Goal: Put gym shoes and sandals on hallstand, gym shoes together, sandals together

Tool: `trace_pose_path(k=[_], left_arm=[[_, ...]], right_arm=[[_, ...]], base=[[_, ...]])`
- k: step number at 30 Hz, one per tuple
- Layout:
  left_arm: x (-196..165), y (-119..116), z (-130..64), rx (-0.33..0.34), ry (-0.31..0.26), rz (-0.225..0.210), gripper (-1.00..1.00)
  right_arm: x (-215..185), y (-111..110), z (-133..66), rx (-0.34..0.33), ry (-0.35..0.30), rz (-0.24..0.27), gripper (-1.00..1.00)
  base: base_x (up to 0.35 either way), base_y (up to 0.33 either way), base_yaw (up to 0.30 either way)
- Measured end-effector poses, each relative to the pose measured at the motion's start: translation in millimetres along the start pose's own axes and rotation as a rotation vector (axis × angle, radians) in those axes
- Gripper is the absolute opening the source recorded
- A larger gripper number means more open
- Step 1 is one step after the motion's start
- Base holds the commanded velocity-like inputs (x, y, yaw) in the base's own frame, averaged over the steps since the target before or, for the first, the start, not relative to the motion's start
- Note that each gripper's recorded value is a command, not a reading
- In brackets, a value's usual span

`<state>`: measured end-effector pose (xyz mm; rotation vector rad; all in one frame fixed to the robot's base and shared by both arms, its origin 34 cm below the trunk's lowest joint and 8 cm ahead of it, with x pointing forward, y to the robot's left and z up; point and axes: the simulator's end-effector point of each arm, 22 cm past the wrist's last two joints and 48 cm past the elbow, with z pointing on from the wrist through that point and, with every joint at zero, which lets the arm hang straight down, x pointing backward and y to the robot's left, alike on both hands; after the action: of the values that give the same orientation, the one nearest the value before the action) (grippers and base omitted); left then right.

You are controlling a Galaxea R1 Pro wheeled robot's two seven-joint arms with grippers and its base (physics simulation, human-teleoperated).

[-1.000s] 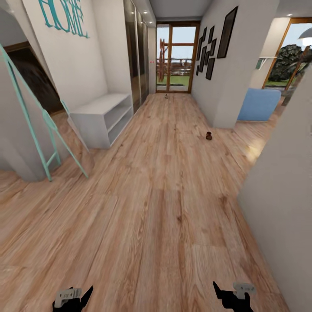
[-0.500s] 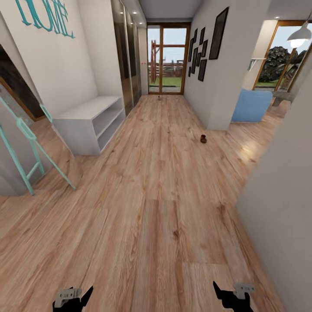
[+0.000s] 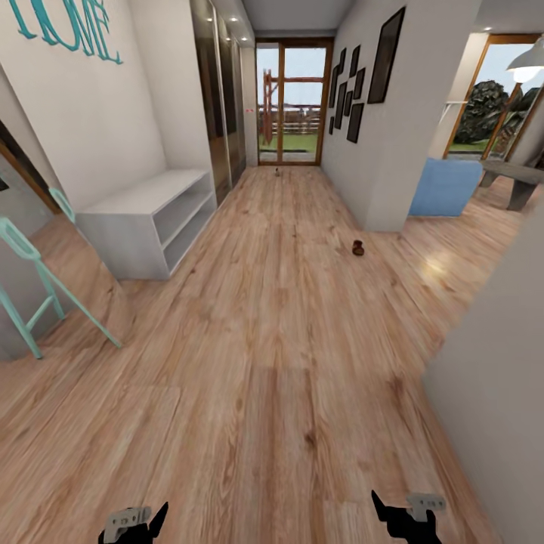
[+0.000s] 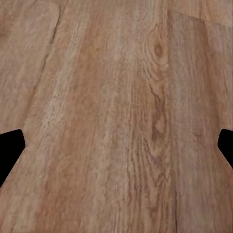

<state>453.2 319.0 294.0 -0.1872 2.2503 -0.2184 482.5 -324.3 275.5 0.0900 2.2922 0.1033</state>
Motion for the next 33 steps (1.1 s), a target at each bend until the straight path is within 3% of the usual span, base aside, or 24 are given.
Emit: trace_pose_path(k=[1, 2, 7, 8, 11, 20, 33], left_arm=[[3, 7, 1.1, -0.069, -0.001, -0.009, 1.0], [4, 7, 2.1, -0.095, -0.001, -0.012, 1.0], [7, -1, 5.1, -0.127, 0.001, 0.011, 1.0], [11, -4, 6.8, -0.147, 0.013, 0.054, 1.0], [12, -4, 7.6, -0.174, 0.022, 0.099, 1.0], [16, -8, 8.6, -0.184, 0.034, 0.146, 1.0], [16, -11, 9.2, -0.176, 0.035, 0.157, 1.0]], right_arm=[[0, 0, -0.1, 0.0, 0.001, 0.0, 1.0], [0, 1, 0.0, -0.001, 0.001, 0.0, 1.0], [1, 1, 0.0, -0.001, 0.001, 0.0, 1.0], [1, 1, 0.0, -0.002, 0.001, 0.0, 1.0], [1, 1, 0.0, -0.002, 0.001, 0.0, 1.0], [1, 1, 0.0, -0.002, 0.001, 0.0, 1.0], [0, 1, 0.1, -0.002, -0.001, 0.0, 1.0]], base=[[0.339, 0.0, 0.0], [0.339, 0.0, 0.0], [0.339, 0.0, 0.0], [0.339, 0.0, 0.0], [0.339, 0.0, 0.0], [0.339, 0.0, 0.0], [0.339, 0.0, 0.0]])
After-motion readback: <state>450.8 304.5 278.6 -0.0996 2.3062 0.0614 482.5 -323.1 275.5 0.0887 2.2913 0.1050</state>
